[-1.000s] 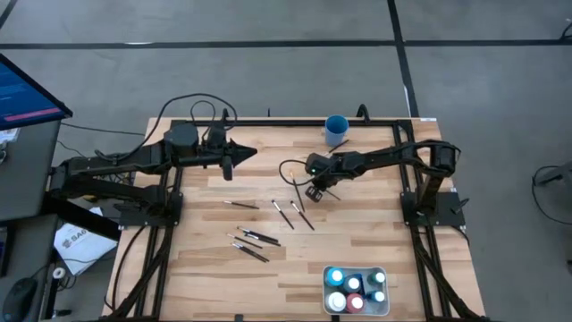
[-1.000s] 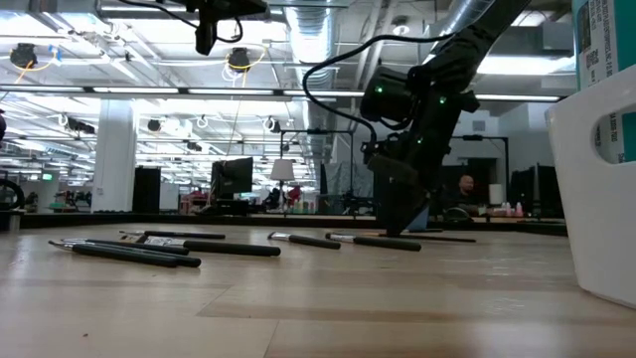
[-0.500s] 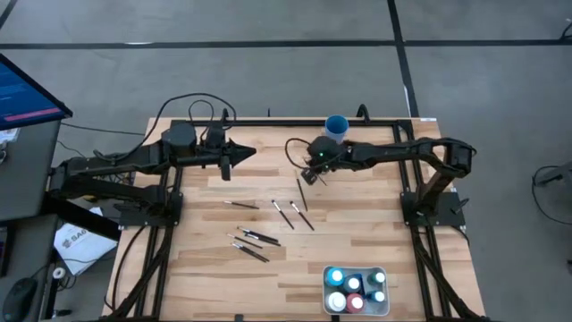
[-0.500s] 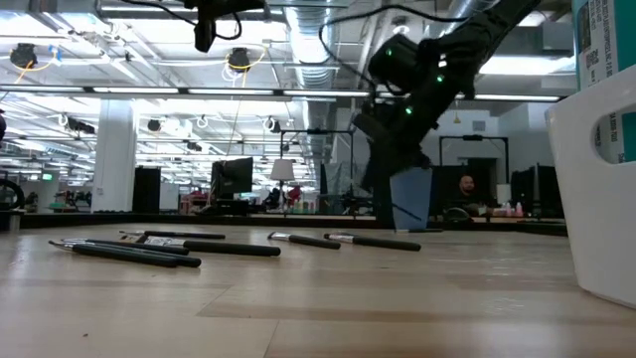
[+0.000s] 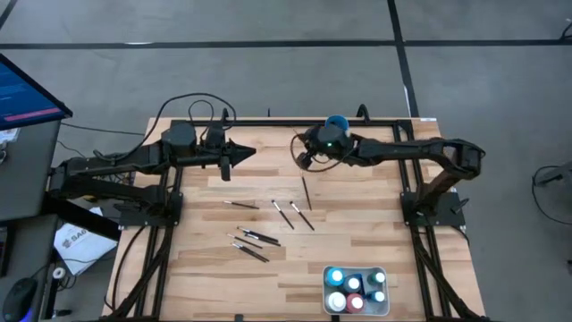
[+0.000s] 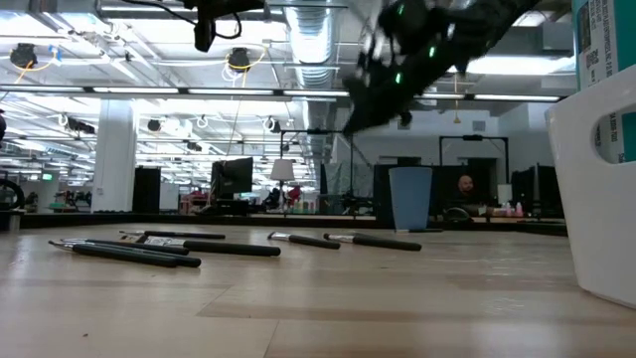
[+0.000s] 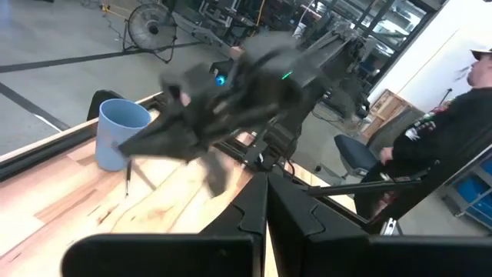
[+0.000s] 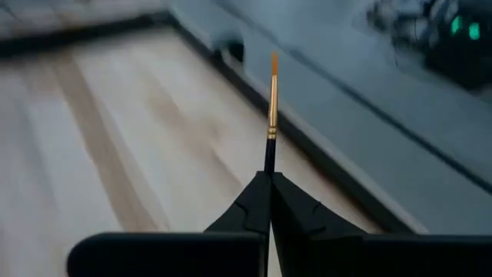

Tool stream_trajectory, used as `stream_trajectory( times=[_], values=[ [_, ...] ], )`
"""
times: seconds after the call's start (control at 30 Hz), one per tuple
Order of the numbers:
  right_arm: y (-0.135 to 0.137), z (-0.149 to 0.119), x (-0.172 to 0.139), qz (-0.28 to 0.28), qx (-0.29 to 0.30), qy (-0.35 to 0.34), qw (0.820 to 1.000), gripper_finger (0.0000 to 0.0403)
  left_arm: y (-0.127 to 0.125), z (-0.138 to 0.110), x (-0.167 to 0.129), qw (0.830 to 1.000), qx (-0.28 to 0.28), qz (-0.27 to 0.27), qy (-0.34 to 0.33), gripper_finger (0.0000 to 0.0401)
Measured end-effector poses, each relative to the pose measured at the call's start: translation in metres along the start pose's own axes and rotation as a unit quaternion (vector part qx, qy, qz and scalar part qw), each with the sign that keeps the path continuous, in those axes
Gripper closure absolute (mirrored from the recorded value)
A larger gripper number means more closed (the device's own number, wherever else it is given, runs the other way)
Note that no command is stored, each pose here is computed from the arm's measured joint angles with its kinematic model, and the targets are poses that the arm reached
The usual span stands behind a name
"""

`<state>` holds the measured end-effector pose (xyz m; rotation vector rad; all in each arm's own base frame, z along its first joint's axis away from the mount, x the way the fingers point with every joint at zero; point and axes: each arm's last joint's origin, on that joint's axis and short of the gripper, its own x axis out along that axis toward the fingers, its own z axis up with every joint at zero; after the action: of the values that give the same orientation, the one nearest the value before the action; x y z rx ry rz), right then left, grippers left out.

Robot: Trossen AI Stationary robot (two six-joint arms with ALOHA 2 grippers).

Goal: Pick & Place Paint Supplies
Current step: Put the orange paintbrush into the blue cup

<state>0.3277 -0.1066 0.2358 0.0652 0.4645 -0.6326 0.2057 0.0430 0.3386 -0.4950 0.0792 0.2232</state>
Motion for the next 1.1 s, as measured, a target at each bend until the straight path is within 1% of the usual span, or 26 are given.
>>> stream_trajectory(
  times=[0.07, 0.13, 0.27, 0.4, 0.47, 0.53, 0.7, 0.8, 0.93, 1.1],
  values=[
    [-0.002, 0.013, -0.014, 0.005, 0.004, -0.020, 1.000, 0.0403, 0.000, 0.001, -0.001, 1.000, 0.000, -0.001, -0.002, 0.0399],
    [-0.009, 0.022, -0.025, 0.001, 0.008, -0.037, 0.999, 0.0403, -0.001, 0.001, -0.001, 1.000, 0.000, -0.002, -0.007, 0.0399],
    [-0.039, 0.043, -0.045, -0.033, 0.022, -0.084, 0.996, 0.0403, -0.001, 0.002, -0.003, 1.000, 0.000, -0.003, -0.009, 0.0399],
    [-0.072, 0.049, -0.052, -0.080, 0.022, -0.095, 0.992, 0.0403, -0.001, 0.002, -0.003, 1.000, 0.000, -0.003, -0.009, 0.0399],
    [-0.086, 0.045, -0.049, -0.098, 0.025, -0.088, 0.991, 0.0403, -0.001, 0.003, -0.003, 1.000, 0.000, -0.003, -0.011, 0.0399],
    [-0.097, 0.040, -0.045, -0.098, 0.024, -0.077, 0.992, 0.0403, -0.001, 0.002, -0.003, 1.000, 0.000, -0.003, -0.010, 0.0399],
    [-0.116, 0.026, -0.035, -0.111, 0.032, -0.066, 0.991, 0.0403, -0.001, 0.002, -0.003, 1.000, 0.000, -0.003, -0.010, 0.0399],
    [-0.122, 0.018, -0.035, -0.110, 0.047, -0.083, 0.989, 0.0403, -0.001, 0.002, -0.003, 1.000, 0.000, -0.003, -0.010, 0.0399],
    [-0.124, 0.000, -0.032, -0.113, 0.060, -0.067, 0.990, 0.0403, -0.001, 0.002, -0.003, 1.000, 0.000, -0.003, -0.010, 0.0399],
    [-0.124, -0.009, -0.029, -0.113, 0.076, -0.083, 0.987, 0.0403, -0.001, 0.003, -0.003, 1.000, 0.000, -0.003, -0.011, 0.0399]
  ],
)
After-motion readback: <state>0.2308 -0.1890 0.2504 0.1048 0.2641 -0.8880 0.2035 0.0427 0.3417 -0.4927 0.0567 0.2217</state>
